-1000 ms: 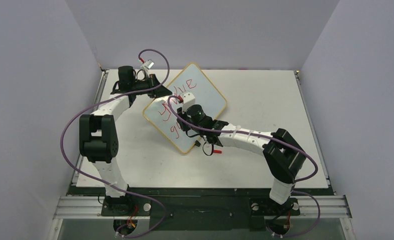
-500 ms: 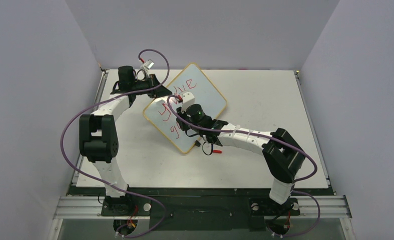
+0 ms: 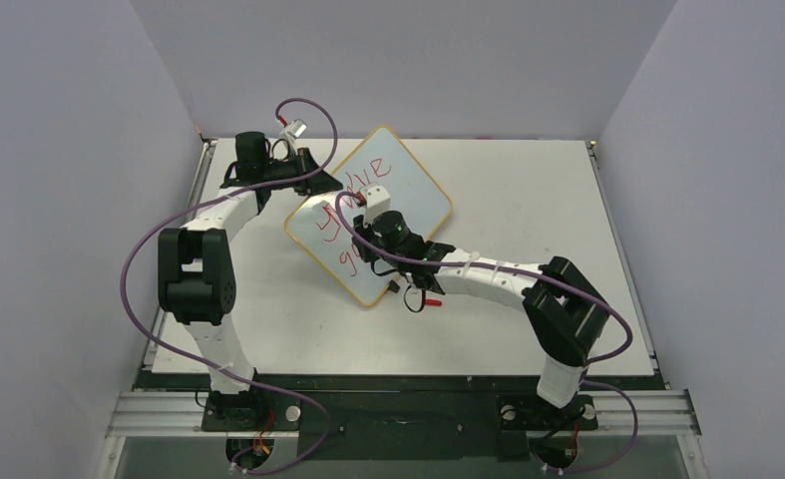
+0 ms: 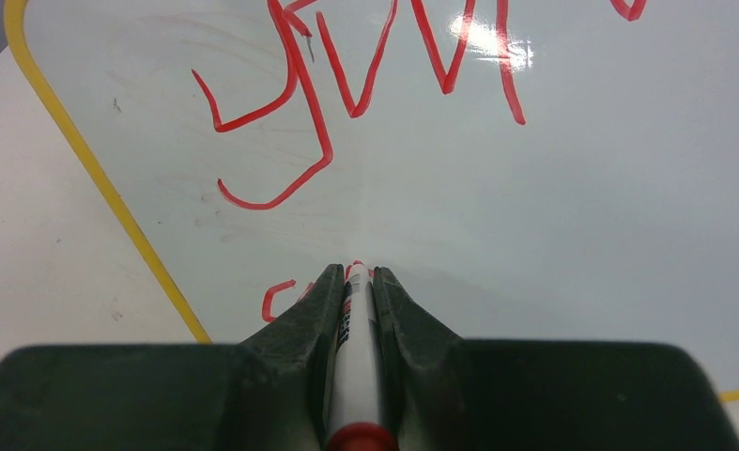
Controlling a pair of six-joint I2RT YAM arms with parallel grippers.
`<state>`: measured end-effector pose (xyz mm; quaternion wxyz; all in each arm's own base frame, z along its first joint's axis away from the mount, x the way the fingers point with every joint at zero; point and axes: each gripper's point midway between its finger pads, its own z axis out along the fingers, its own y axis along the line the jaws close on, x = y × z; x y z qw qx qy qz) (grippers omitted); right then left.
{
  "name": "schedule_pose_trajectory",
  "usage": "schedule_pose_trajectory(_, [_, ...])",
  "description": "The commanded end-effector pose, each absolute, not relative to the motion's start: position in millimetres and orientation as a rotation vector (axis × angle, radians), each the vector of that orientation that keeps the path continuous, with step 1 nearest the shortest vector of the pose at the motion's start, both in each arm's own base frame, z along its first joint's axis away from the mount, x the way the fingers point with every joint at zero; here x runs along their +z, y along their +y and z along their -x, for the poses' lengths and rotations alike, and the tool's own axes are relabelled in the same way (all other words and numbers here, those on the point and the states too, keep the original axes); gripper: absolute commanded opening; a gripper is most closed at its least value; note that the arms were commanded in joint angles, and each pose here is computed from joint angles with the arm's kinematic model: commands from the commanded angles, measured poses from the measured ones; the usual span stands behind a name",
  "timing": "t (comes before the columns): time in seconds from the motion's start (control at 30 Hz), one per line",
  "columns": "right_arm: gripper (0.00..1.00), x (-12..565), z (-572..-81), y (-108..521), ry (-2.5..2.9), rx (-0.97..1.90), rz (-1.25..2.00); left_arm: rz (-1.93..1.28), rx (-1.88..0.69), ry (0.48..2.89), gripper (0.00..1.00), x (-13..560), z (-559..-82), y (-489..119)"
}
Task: Write a sentence on the whiteboard
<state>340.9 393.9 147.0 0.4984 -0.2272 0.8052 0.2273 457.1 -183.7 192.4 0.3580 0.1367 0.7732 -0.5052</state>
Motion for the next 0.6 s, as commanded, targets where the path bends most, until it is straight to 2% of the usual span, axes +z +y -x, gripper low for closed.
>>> schedule_pose_trajectory(0.0, [0.00,132,-340,377,1.996,0.498,0.529,-0.515,-1.163,1.830,0.00,211,-477,-186])
schedule_pose_trajectory(0.57, [0.00,123,-327,372,2.016,0.508,0.534,-0.516,-1.161,1.827,0.00,212,-477,-186])
